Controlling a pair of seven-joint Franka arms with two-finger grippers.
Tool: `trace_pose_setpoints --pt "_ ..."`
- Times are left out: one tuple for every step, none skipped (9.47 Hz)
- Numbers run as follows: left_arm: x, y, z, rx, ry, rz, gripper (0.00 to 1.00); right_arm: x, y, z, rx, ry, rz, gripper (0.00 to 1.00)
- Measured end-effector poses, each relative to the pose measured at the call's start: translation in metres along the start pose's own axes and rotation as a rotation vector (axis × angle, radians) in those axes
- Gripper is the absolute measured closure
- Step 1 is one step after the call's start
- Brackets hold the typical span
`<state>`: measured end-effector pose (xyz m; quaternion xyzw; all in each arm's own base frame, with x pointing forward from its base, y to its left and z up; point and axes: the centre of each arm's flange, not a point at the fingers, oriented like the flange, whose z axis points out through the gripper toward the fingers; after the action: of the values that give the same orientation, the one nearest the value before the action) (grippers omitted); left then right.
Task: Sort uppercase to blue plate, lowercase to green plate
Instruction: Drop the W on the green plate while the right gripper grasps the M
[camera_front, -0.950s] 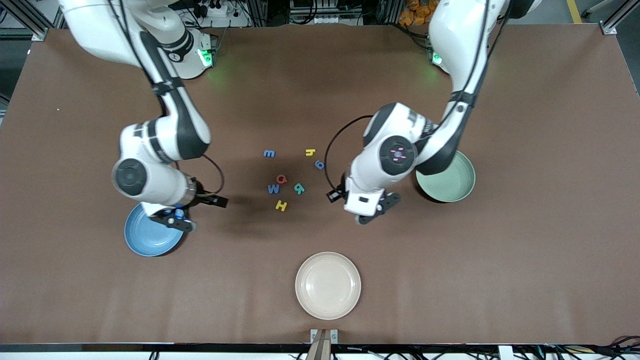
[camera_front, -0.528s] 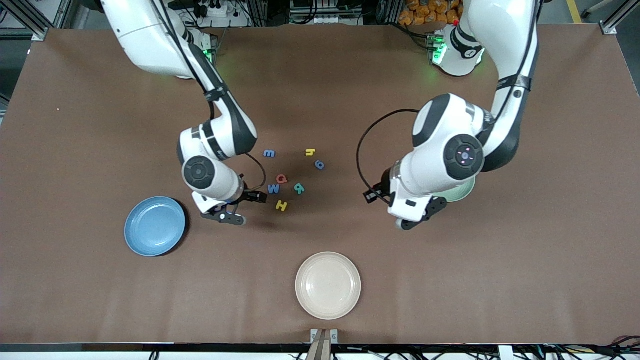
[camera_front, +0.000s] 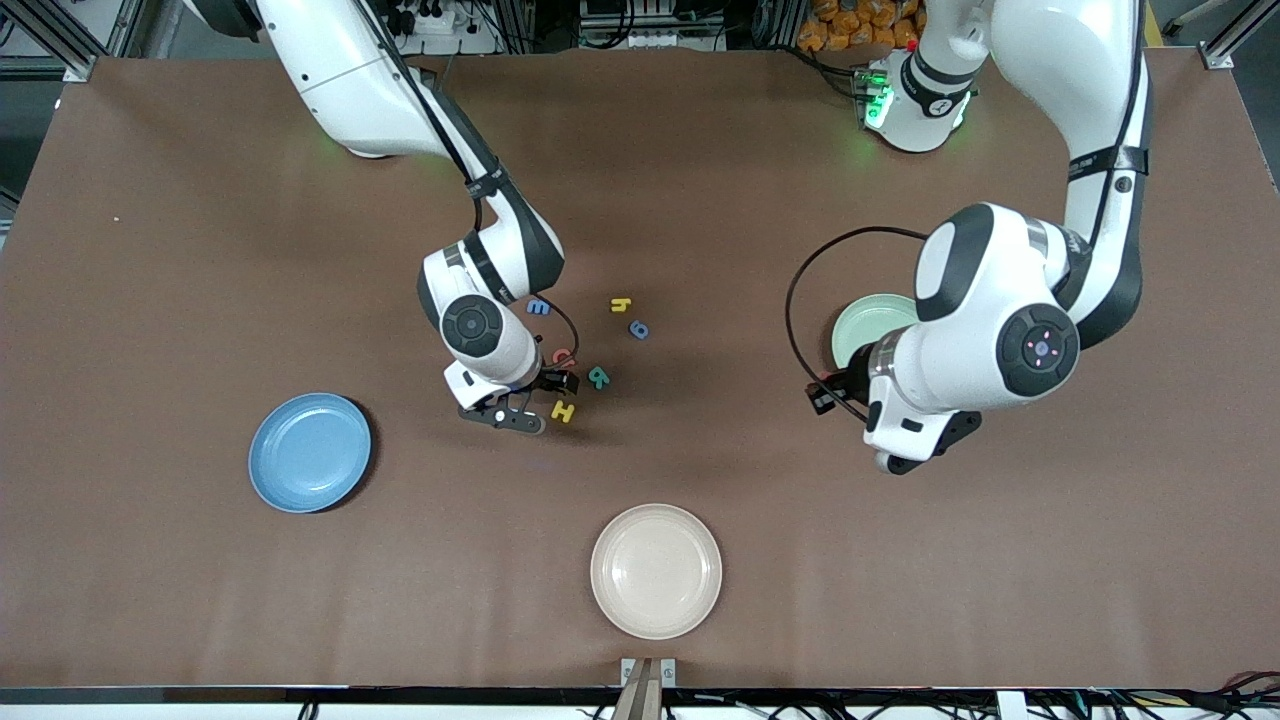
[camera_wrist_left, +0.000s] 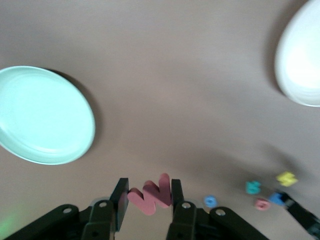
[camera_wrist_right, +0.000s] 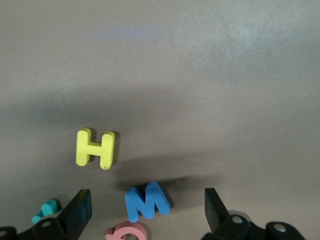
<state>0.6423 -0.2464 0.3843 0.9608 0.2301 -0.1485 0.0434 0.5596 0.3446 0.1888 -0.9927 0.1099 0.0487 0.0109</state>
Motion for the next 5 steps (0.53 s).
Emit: trace_pose_setpoints --pt "0.013 -0.02 0.026 0.052 -0.027 0.01 0.61 -0.004 0.003 0.01 -0.002 0.005 -0.001 0.0" --pt "0.023 -0.039 0.051 0.091 -0.048 0.015 0.61 -0.009 0.005 0.017 -0.006 0.003 -0.004 0.0" --pt "0.033 -0.056 0.077 0.11 -0.044 0.024 0.61 -0.013 0.006 0.021 -0.011 0.0 -0.006 0.0" --pt "0.04 -0.073 0.106 0.112 -0.021 0.041 0.61 -0.014 0.006 0.023 -0.01 0.002 -0.007 0.0" --pt "0.042 -0.097 0.135 0.109 0.018 0.058 0.61 -0.015 0.006 0.023 -0.009 0.004 -0.003 0.0"
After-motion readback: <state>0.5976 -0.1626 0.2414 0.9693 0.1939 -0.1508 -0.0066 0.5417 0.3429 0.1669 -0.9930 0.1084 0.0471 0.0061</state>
